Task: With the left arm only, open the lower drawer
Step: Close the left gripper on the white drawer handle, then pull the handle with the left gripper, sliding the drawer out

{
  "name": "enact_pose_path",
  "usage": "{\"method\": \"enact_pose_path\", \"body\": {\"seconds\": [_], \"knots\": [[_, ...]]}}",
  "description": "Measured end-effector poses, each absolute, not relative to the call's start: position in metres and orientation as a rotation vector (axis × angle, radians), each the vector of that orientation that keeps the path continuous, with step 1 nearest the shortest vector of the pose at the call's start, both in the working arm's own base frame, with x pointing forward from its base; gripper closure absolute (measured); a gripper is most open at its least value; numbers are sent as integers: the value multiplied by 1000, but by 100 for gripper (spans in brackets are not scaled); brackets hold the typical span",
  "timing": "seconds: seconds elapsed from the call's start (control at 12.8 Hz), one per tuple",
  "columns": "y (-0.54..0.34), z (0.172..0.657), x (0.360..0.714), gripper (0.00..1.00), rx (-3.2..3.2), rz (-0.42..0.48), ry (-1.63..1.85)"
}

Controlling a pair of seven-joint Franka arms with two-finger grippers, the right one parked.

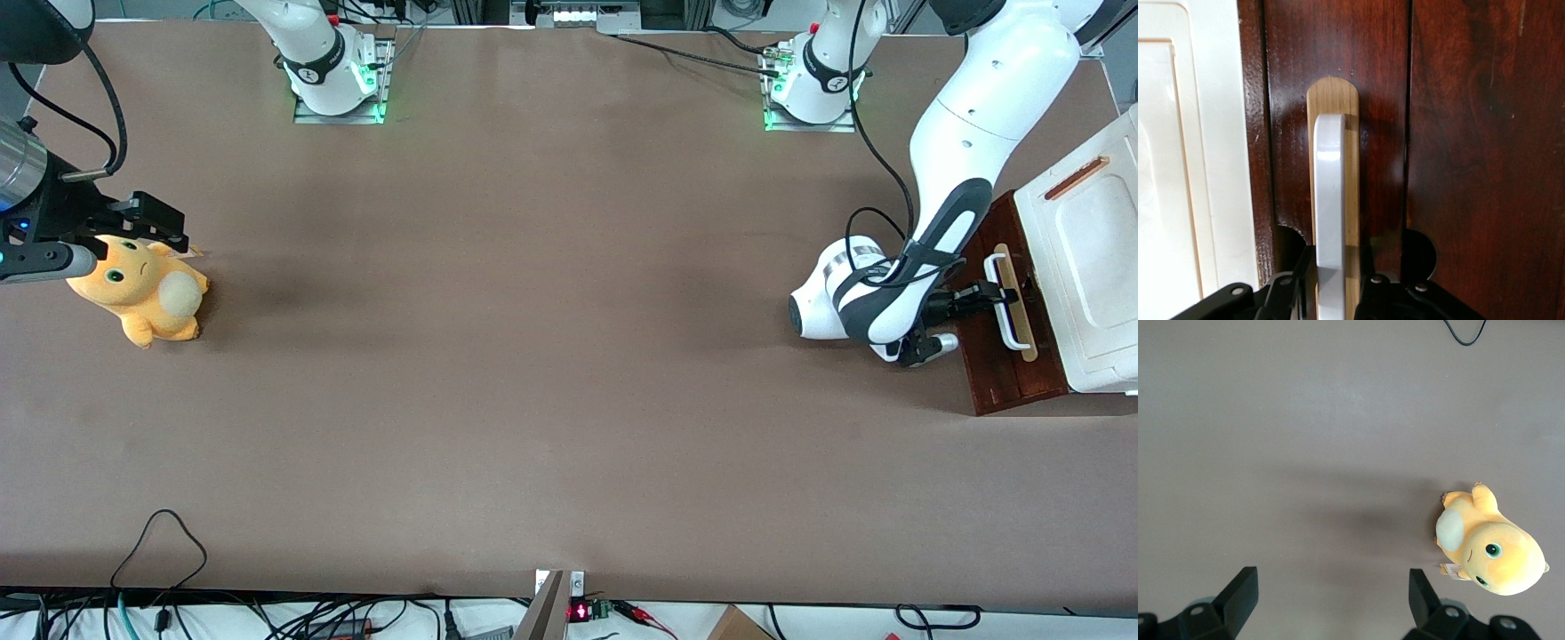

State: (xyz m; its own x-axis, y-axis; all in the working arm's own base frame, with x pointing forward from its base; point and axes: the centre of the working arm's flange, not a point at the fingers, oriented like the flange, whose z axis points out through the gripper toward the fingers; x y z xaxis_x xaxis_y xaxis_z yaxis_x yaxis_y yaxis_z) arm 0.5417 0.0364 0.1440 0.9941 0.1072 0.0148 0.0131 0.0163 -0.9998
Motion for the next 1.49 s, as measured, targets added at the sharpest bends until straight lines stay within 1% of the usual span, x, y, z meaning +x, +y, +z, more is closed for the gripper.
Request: {"method": "enact_pose_path", "body": {"seconds": [0.08, 0.16, 0.24, 0.31, 1.02, 1.49], "knots": [[37, 144, 542, 71, -1554, 74, -96], [37, 144, 542, 71, -1554, 74, -96], [37, 145, 542, 79, -1549, 73, -96], [36, 145, 542, 82, -1549, 75, -94], [31, 145, 541, 82, -1554, 68, -86], [-29, 149, 535, 82, -1586, 12, -16]]}}
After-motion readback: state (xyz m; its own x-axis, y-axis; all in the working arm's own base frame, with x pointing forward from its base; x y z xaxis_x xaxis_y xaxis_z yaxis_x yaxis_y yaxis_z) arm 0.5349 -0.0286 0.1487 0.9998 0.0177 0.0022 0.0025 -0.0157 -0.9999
